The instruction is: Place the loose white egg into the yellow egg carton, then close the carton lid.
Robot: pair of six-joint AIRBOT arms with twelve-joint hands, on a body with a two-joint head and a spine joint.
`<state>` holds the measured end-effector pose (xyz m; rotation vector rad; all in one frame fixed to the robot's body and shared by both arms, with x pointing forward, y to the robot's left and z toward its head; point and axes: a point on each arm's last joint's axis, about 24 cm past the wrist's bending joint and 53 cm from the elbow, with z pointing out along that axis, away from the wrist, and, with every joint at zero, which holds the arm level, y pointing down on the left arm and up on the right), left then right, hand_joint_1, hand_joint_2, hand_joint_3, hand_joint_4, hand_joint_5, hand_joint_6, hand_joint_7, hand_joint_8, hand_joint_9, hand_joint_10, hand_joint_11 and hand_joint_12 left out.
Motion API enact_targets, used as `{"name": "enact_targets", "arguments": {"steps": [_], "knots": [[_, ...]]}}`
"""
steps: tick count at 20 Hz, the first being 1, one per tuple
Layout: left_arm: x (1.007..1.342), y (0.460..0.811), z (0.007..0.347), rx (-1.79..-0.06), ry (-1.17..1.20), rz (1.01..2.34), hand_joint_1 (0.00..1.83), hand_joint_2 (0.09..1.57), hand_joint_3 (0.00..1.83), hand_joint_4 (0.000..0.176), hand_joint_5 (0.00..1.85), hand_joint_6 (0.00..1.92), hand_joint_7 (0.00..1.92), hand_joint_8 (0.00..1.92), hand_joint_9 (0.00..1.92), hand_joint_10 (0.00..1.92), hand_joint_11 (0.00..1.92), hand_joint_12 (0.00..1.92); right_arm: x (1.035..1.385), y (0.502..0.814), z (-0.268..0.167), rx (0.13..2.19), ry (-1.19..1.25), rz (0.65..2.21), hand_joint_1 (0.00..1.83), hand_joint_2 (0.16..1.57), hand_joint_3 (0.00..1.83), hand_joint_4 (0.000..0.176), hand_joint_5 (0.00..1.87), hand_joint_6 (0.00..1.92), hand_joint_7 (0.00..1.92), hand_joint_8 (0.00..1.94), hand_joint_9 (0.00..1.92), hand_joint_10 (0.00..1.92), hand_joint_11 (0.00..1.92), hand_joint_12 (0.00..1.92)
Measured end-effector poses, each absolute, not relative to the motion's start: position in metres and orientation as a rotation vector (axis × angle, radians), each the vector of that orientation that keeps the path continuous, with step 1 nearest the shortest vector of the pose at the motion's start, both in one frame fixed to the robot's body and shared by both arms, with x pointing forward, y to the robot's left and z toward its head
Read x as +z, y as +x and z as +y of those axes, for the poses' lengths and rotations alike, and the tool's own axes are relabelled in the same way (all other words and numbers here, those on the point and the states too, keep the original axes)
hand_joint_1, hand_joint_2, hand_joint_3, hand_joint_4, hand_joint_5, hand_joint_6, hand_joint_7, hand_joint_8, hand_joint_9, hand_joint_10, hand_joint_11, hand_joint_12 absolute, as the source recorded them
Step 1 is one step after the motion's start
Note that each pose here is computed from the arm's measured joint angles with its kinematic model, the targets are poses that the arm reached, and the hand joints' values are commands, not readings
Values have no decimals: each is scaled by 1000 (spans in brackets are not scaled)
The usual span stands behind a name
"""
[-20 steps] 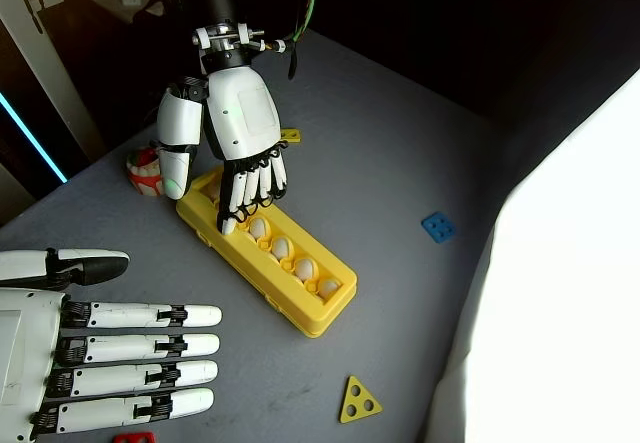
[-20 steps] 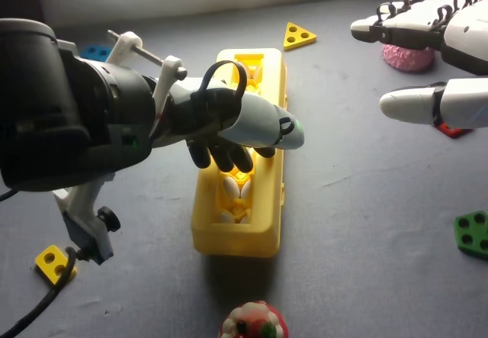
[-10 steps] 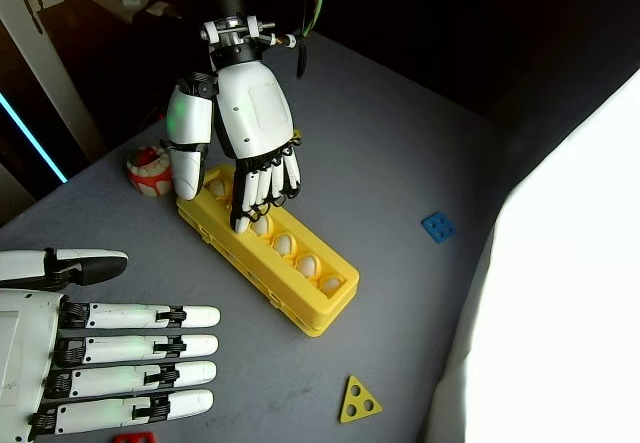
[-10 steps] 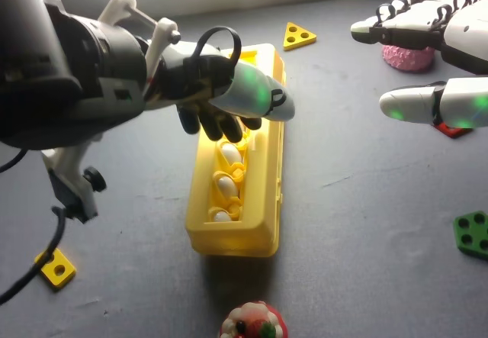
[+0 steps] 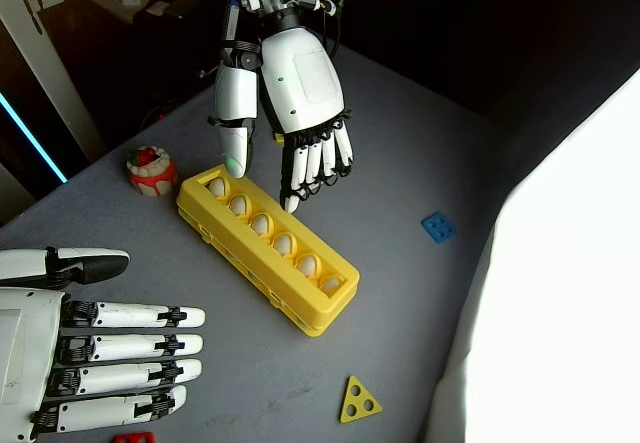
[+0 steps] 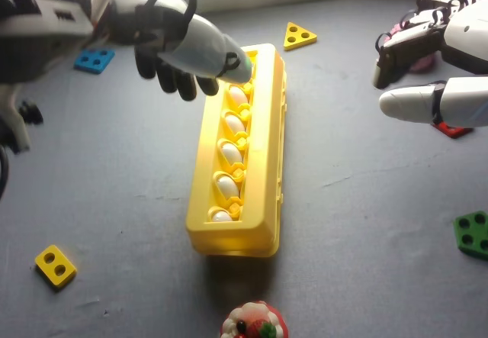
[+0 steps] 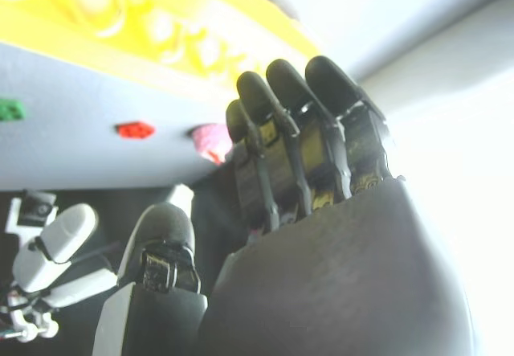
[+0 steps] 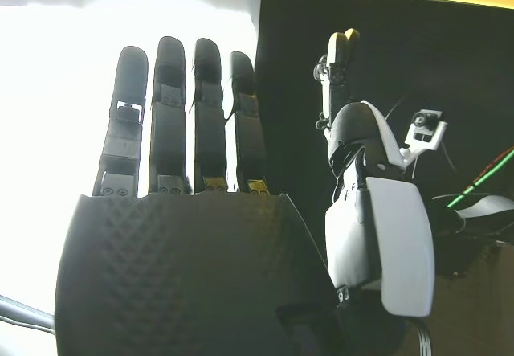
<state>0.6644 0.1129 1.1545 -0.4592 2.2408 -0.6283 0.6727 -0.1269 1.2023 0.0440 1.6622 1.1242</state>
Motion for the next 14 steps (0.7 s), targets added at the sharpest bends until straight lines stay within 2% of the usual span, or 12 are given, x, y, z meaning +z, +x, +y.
{"name": "enact_targets", "arguments": {"steps": [2,3,4,5,6,7,8,9,12,14], "knots": [[1168,670,111,-630,-404,2209,0,1358,0,0,742,951,703,1389,594,1546,384,1862,1203,673,-127,1125,44,1660,128,1262,3,0,895,1266,1000,1242,815,1563,608,1920],[1173,673,111,-628,-390,2199,1,1360,1,0,722,1181,713,1489,615,1631,436,1909,1203,673,-127,1125,44,1661,116,1271,5,0,914,1384,1042,1335,879,1639,701,1921],[1176,676,114,-621,-385,2191,0,1364,1,0,746,1336,757,1588,662,1729,507,1919,1203,673,-127,1125,44,1661,124,1275,4,0,976,1424,1143,1427,1013,1765,859,1921],[1178,677,115,-610,-376,2185,0,1368,1,0,753,1404,811,1635,725,1804,589,1921,1203,673,-127,1125,44,1660,97,1289,6,0,1062,1548,1222,1551,1147,1862,1018,1921],[1182,678,115,-606,-368,2175,0,1358,0,0,819,1411,917,1580,805,1793,650,1921,1203,673,-127,1125,44,1660,68,1300,9,0,1160,1679,1308,1664,1279,1909,1200,1921],[1185,679,115,-605,-358,2167,0,1355,0,0,872,1428,994,1564,869,1791,703,1921,1203,673,-127,1126,43,1660,52,1313,2,1,1217,1759,1342,1754,1348,1919,1301,1921],[1188,680,114,-603,-341,2161,0,1355,0,0,937,1459,1076,1584,958,1819,793,1921,1203,672,-126,1127,43,1660,30,1321,1,141,1252,1827,1377,1851,1406,1921,1411,1921],[1188,680,113,-600,-328,2161,0,1355,0,0,979,1550,1147,1594,1045,1837,877,1921,1203,672,-126,1127,42,1660,31,1327,3,169,1250,1840,1387,1883,1436,1921,1464,1921],[1189,678,110,-611,-318,2160,0,1349,0,0,1043,1701,1220,1674,1151,1884,1023,1921,1204,671,-125,1131,29,1650,20,1338,5,176,1245,1877,1382,1938,1454,1921,1493,1921],[1190,679,110,-612,-318,2158,0,1349,0,0,1029,1729,1200,1683,1141,1900,1023,1921,1205,666,-122,1122,-25,1635,17,1339,4,176,1245,1884,1381,1941,1454,1921,1493,1921]]}}
